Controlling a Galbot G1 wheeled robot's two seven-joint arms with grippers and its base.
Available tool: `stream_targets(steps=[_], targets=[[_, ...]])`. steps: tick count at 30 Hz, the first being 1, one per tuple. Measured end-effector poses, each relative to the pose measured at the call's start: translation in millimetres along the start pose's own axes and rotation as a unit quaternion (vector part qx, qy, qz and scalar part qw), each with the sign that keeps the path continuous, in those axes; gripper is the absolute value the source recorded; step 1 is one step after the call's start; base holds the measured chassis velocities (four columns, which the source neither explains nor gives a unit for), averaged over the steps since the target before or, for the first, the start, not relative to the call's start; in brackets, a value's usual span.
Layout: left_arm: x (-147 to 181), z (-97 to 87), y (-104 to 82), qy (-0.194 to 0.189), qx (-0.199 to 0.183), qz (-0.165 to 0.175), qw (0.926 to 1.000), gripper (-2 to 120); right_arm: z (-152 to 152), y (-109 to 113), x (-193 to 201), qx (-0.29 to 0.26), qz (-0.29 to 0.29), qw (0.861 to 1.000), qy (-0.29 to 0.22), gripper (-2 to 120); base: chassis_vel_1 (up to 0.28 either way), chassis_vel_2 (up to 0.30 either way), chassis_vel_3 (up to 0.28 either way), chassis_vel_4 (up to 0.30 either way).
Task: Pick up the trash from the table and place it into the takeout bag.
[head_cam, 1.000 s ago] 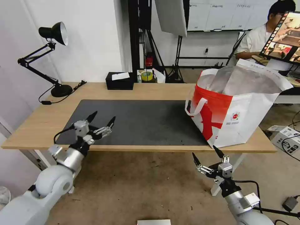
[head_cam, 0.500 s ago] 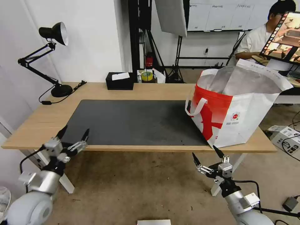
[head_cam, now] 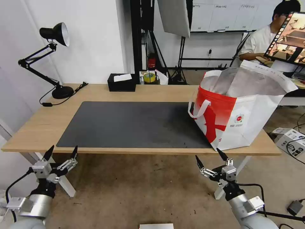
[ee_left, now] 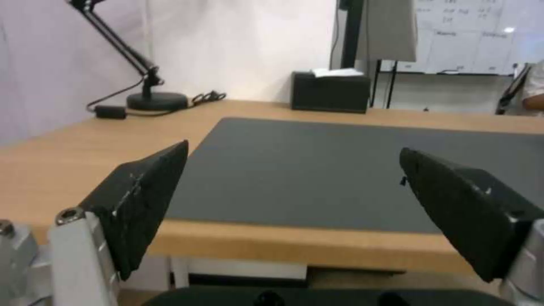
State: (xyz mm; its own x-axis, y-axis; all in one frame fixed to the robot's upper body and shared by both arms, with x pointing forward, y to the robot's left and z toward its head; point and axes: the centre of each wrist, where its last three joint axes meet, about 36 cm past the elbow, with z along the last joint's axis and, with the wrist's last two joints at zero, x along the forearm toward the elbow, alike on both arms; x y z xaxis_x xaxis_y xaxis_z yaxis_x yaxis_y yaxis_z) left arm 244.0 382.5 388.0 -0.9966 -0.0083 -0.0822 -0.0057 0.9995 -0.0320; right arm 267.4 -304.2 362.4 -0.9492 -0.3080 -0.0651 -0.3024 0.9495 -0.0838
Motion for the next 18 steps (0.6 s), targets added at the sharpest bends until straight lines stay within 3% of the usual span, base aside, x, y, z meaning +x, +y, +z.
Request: stream_targets(steps=[18], targets=[[10, 10.4, -10.6, 0.015, 0.013, 0.001, 0.9998, 100, 0, 0, 0, 0.000, 0.000, 1.000, 0.000, 100, 0.000, 0.000, 0.000, 0.000]])
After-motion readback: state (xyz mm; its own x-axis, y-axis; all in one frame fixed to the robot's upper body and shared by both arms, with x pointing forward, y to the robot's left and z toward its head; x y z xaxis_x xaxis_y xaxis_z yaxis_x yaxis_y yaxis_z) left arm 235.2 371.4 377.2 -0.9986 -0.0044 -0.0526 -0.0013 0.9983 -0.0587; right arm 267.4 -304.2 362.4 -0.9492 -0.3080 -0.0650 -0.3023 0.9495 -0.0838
